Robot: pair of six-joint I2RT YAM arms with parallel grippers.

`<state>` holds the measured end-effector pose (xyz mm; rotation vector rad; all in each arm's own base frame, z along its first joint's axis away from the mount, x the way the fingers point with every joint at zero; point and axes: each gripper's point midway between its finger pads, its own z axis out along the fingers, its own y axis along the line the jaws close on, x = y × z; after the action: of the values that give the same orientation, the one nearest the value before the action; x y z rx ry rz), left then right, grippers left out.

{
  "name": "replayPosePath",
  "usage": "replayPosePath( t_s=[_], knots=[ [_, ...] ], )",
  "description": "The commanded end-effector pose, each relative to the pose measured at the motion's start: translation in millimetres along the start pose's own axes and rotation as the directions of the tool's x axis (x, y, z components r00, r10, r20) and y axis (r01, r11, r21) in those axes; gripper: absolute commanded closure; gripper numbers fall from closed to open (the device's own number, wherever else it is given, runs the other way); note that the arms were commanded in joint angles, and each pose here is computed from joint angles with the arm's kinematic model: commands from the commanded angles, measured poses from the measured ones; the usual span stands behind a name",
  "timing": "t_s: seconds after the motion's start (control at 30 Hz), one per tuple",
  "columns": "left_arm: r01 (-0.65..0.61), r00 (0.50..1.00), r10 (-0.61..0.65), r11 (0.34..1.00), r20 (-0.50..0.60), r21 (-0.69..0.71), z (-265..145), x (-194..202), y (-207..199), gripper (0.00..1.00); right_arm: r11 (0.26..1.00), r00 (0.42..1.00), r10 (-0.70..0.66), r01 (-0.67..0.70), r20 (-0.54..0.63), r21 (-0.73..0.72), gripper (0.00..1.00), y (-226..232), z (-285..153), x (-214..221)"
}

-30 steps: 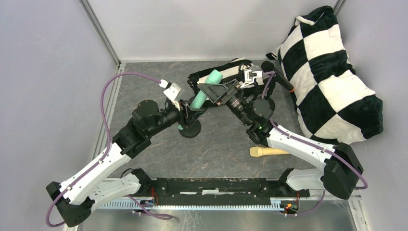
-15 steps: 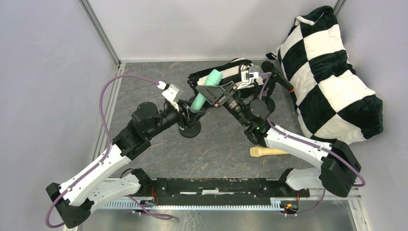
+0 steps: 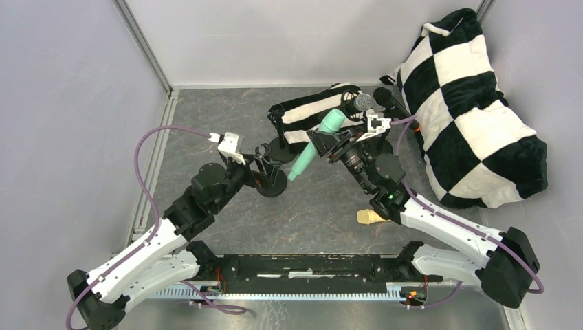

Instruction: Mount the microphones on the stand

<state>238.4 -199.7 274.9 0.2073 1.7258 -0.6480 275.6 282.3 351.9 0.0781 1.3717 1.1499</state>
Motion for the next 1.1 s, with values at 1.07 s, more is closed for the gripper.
replayPosePath(
  t_s=[1.07],
  knots=[
    [-0.116, 0.967, 0.105, 0.993, 0.234, 0.035, 77.3, 61.9, 59.4, 0.22, 0.875, 0.874, -0.454, 0.400, -0.174, -0.273, 1.00, 11.0, -53.5, 31.1]
  ],
)
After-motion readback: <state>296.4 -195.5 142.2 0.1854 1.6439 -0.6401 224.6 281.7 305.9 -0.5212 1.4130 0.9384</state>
